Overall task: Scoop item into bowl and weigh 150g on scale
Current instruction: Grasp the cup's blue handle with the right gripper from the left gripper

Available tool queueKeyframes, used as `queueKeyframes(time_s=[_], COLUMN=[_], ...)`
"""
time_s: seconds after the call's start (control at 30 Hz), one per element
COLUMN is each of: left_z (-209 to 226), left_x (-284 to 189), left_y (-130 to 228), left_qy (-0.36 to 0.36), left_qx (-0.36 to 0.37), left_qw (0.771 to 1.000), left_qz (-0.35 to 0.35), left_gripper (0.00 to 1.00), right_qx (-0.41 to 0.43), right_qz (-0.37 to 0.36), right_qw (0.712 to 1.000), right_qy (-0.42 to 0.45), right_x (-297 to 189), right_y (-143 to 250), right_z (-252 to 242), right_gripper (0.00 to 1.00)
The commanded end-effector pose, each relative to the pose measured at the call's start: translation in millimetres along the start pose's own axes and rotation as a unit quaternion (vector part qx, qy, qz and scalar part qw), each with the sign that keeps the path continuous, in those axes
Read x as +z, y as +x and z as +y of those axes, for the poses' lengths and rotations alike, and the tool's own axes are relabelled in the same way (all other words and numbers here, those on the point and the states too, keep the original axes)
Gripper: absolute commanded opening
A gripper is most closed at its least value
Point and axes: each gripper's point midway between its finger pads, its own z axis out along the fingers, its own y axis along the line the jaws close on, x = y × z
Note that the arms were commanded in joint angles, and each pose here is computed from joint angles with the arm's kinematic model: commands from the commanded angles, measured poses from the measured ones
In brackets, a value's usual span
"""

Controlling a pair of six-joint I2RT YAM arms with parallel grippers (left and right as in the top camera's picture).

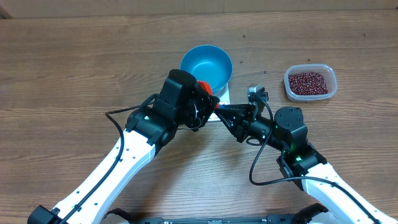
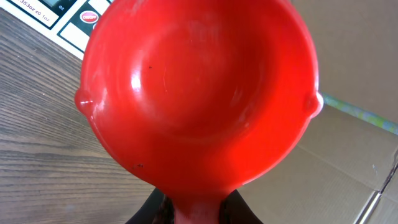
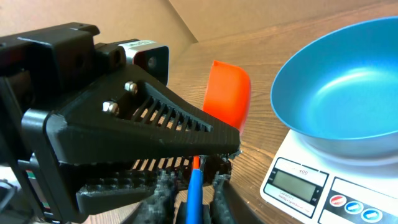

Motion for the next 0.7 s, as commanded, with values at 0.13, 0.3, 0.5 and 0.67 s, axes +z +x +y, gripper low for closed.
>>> queueKeyframes(time_s=[0.13,0.3,0.5,0.67], left_z=[-7.5,-7.6,-6.5,-7.1], left_x=[-0.5,-0.5,-0.4,-0.5], left_y=[3.7,3.7,3.8,3.8], left_qy=[0.007,0.007,0.005,0.006], left_qx=[0.005,0.005,0.005,0.021], left_qw=[1.0,1.0,1.0,1.0], left_qz=[0.006,0.006,0.006,0.006], left_gripper=[0.04,0.04,0.04,0.27], right_qx=[0.002,0.002,0.001,0.012], right_qz=[-0.01,-0.013,-0.017,-0.016], right_qw=[1.0,1.0,1.0,1.0], right_qy=[-0.009,-0.011,-0.013,-0.013], right_x=[1.8,1.8,1.7,1.7], right_y=[-11.1,-12.5,-14.4,-14.4], right_z=[7.6,8.4,9.6,9.6], right_gripper=[0.1,0.04,0.04,0.04])
